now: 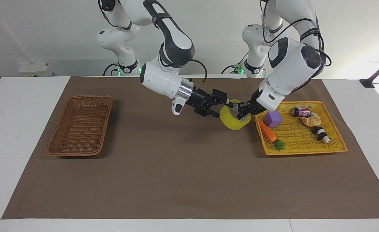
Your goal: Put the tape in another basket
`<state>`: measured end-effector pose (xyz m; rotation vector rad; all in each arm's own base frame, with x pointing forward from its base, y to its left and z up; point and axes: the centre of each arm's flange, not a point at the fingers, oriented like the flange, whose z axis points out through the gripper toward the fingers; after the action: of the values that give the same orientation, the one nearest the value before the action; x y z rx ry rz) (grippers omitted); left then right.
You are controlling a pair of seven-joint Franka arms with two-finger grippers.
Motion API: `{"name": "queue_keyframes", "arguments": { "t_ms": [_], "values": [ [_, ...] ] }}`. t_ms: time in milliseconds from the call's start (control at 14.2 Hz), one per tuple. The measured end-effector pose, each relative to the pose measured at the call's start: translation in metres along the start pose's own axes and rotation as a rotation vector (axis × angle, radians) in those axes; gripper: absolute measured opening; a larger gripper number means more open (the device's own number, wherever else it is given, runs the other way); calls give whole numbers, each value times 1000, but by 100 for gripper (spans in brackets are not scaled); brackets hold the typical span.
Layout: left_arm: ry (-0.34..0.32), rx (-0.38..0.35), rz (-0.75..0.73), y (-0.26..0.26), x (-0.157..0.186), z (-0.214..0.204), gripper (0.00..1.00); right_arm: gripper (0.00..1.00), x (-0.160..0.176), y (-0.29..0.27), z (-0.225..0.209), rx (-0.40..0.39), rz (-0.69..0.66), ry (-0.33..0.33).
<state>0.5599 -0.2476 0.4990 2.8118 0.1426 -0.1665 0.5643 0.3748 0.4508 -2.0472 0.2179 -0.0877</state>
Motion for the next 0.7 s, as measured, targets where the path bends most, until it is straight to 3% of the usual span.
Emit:
{"name": "queue_keyframes", "arguments": {
  "t_ms": [141, 562, 632, 703],
  "values": [
    [-7, 3, -2, -1, -1, 3, 22, 56, -1, -1, 0, 2, -2, -2],
    [-10, 4, -3, -2, -1, 4, 22, 54, -1, -1, 1, 1, -1, -4],
    [-10, 3, -1, -1, -1, 4, 26, 54, -1, -1, 1, 1, -1, -4],
    [-11, 0, 2, 1, -3, 4, 38, 54, -1, 0, 2, 0, -1, -6]
  ]
}}
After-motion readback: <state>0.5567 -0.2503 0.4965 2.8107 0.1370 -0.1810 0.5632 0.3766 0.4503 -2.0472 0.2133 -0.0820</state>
